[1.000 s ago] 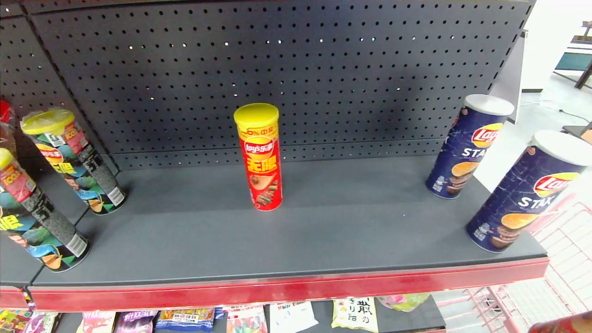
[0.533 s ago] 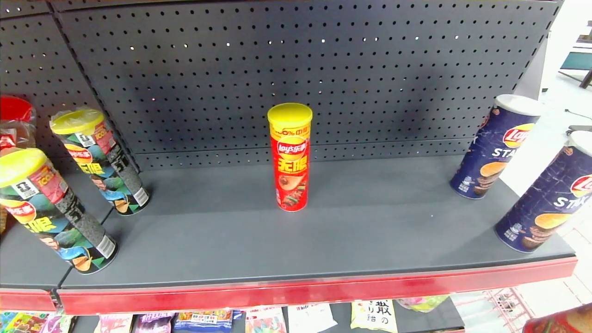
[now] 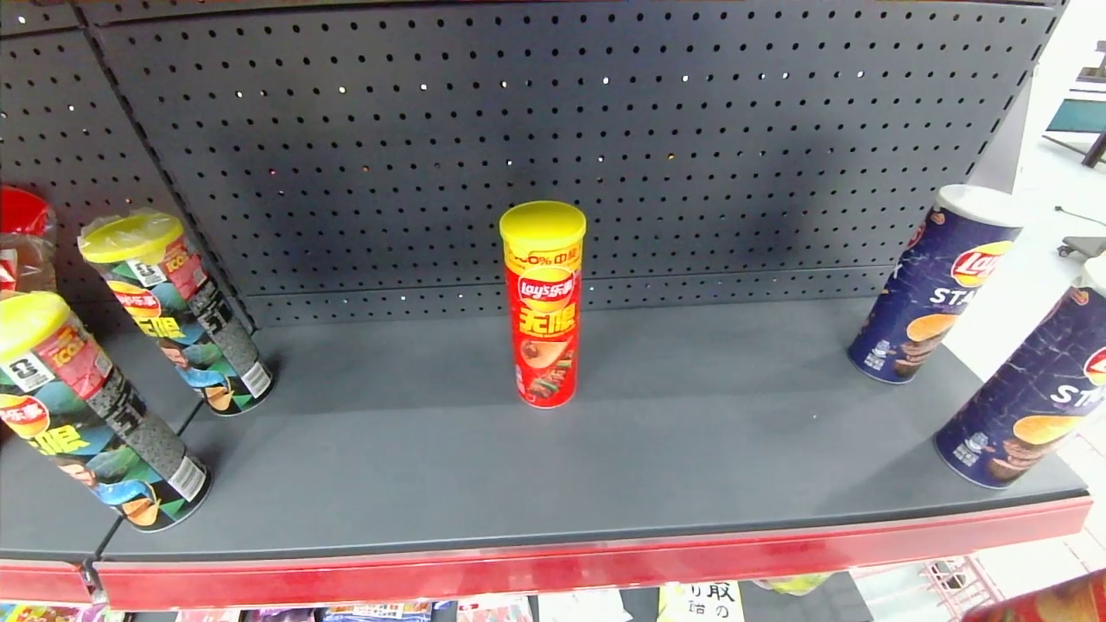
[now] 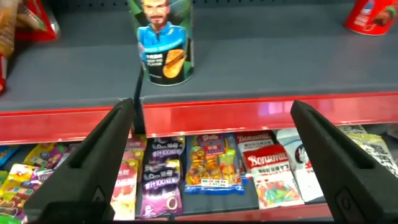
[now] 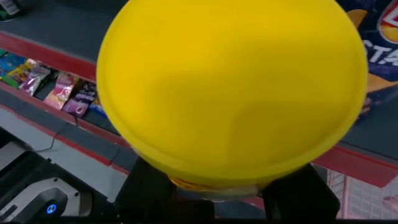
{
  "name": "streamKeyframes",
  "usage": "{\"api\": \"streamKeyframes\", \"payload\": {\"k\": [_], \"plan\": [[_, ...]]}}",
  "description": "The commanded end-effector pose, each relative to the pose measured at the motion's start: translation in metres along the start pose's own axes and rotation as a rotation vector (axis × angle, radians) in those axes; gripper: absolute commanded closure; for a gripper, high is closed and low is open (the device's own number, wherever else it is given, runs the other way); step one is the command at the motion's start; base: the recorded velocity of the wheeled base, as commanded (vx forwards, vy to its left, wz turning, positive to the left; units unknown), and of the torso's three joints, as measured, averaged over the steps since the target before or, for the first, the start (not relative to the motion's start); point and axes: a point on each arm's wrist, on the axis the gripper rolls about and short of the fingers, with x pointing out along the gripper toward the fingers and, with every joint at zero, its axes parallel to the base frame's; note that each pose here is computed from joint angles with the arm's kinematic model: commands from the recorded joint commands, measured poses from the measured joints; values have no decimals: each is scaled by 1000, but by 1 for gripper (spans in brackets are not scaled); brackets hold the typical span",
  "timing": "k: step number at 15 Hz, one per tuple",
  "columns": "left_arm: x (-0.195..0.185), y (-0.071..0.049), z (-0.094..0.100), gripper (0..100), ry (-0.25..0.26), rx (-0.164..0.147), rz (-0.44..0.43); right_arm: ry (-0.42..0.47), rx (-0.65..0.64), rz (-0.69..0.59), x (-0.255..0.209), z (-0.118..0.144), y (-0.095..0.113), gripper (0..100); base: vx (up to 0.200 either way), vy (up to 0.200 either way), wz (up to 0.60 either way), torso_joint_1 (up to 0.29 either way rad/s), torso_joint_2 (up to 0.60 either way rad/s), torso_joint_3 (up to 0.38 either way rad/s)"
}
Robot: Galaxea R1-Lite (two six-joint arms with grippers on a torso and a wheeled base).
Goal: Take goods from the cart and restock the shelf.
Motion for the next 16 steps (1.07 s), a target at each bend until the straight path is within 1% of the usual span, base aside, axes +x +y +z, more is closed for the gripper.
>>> {"api": "streamKeyframes", "payload": {"k": [1, 3, 4, 5, 6, 7, 8, 9, 10, 11, 12, 13, 14, 16], "plan": [[0, 0, 0, 0, 2, 0, 1, 19, 3, 19, 5, 5, -1, 100, 0, 0, 0, 0, 0, 0], [2, 0, 0, 0, 24, 7, -11, 37, 7, 54, 14, 15, -3, 100, 0, 0, 0, 0, 0, 0], [2, -1, 2, 0, 21, 40, -55, 28, 5, 63, 18, 19, -4, 100, 0, 0, 0, 0, 0, 0], [1, -2, 10, 0, 8, 42, -94, 30, 5, 71, 21, 20, -4, 100, 0, 0, 0, 0, 0, 0], [27, -2, 96, 0, 66, -25, -140, 44, 8, 90, 29, 24, -6, 100, 0, 0, 0, 0, 0, 0], [48, -2, 140, 0, 63, -72, -157, 64, 12, 99, 35, 25, -7, 100, 0, 0, 0, 0, 0, 0], [68, -5, 159, 0, 86, -14, -249, 77, 14, 108, 39, 26, -8, 100, 0, 0, 0, 0, 0, 0], [84, -12, 163, 0, 112, 87, -405, 80, 13, 117, 43, 29, -8, 100, 0, 0, 0, 0, 0, 0], [106, -20, 160, 0, 182, 120, -536, 76, 12, 122, 47, 33, -9, 100, 0, 0, 0, 0, 0, 0], [125, -27, 159, 0, 228, 124, -596, 75, 10, 127, 52, 35, -10, 100, 0, 0, 0, 0, 0, 0], [140, -34, 157, 0, 247, 137, -648, 68, 8, 127, 54, 36, -10, 100, 0, 0, 0, 0, 0, 0], [159, -46, 153, 0, 263, 145, -706, 61, 8, 128, 57, 39, -11, 100, 0, 0, 0, 0, 0, 0], [183, -59, 146, 0, 272, 146, -760, 59, 7, 127, 60, 40, -12, 100, 0, 0, 0, 0, 0, 0], [222, -79, 133, 0, 275, 139, -842, 62, 8, 128, 64, 42, -12, 100, 0, 0, 0, 0, 0, 0]]}}
